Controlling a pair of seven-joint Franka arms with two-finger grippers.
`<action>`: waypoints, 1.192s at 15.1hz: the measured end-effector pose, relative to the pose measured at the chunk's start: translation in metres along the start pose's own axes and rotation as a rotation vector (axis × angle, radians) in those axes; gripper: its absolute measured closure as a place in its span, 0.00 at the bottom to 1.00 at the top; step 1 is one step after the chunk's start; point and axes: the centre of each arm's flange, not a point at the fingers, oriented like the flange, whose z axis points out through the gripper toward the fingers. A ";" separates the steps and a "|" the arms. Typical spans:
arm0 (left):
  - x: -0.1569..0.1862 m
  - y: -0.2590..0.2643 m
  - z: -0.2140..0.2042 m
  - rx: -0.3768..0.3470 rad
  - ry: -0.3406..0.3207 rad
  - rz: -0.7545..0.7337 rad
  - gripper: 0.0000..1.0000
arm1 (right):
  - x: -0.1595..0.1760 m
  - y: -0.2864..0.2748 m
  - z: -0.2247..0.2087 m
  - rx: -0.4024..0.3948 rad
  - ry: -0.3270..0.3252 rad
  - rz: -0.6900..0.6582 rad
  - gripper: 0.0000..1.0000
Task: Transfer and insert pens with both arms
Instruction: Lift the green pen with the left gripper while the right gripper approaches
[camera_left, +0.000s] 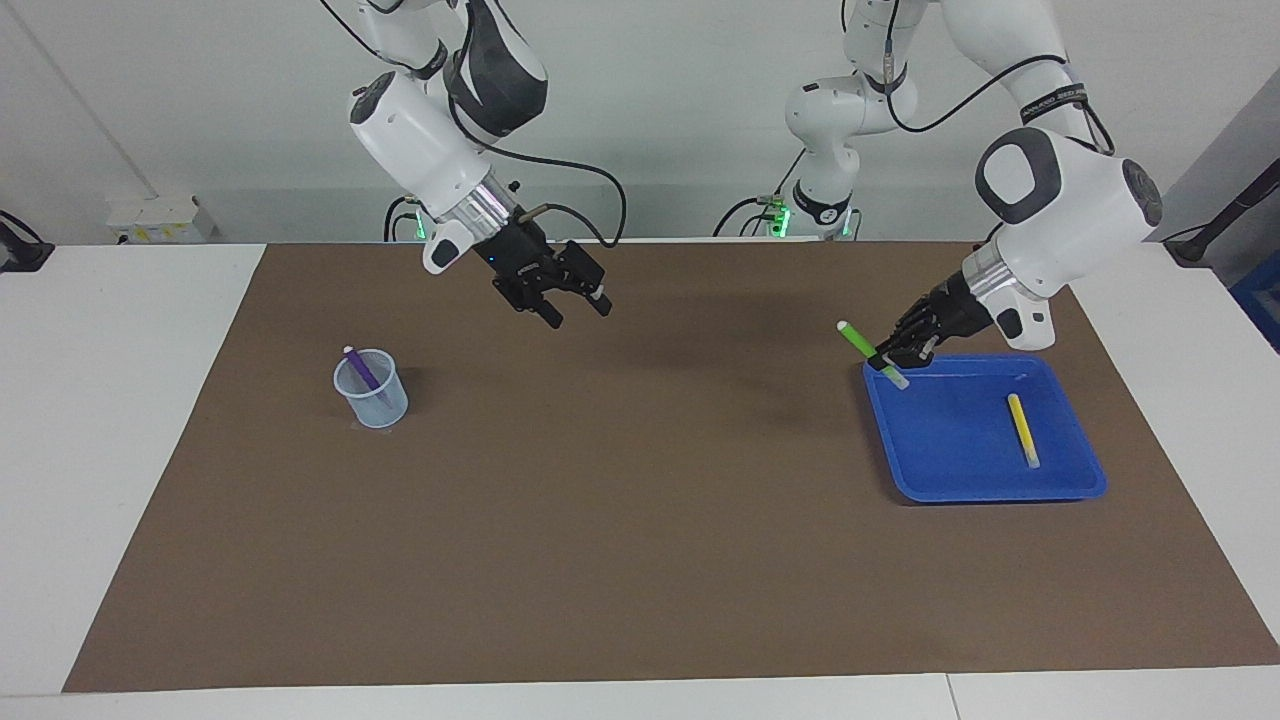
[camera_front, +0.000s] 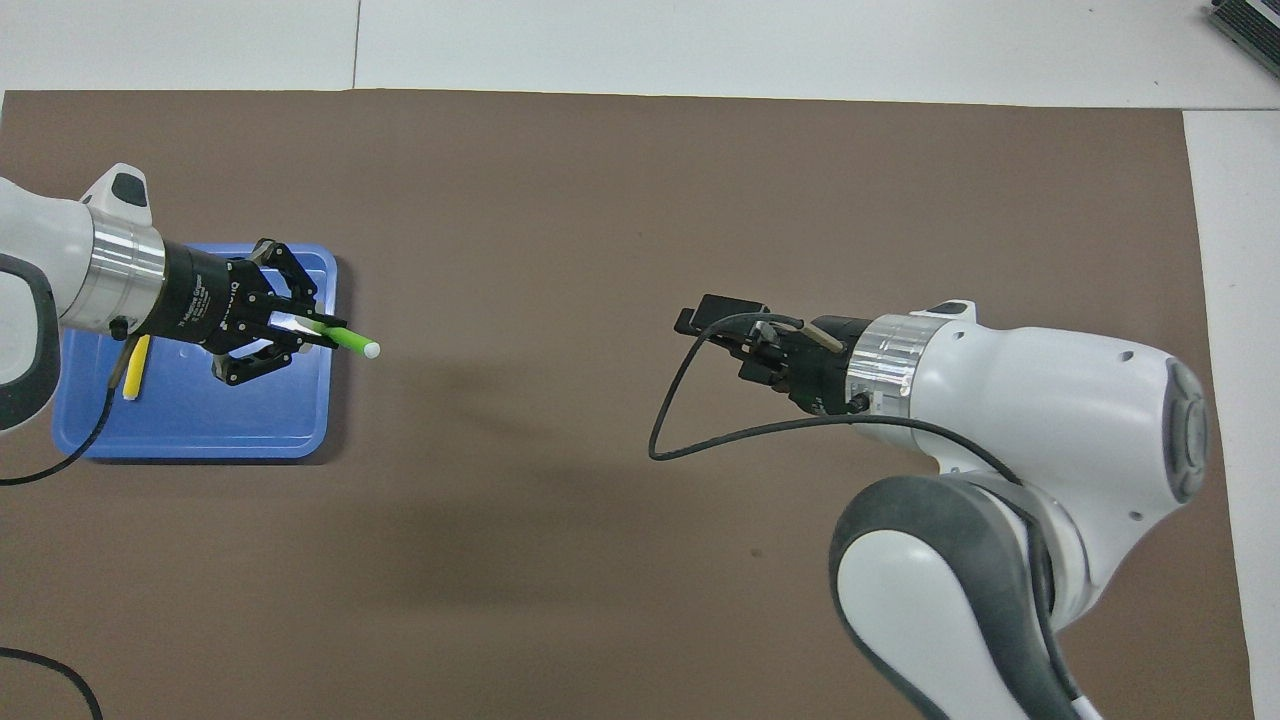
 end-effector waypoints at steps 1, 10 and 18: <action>-0.008 0.002 0.001 -0.009 -0.025 -0.071 0.83 | -0.012 -0.011 0.007 0.020 0.020 0.029 0.00; -0.077 0.004 0.031 0.043 -0.155 -0.308 0.83 | -0.080 -0.079 0.044 0.098 -0.010 0.105 0.00; -0.118 -0.011 0.038 0.068 -0.153 -0.300 0.83 | -0.105 -0.094 0.101 0.110 0.006 0.066 0.00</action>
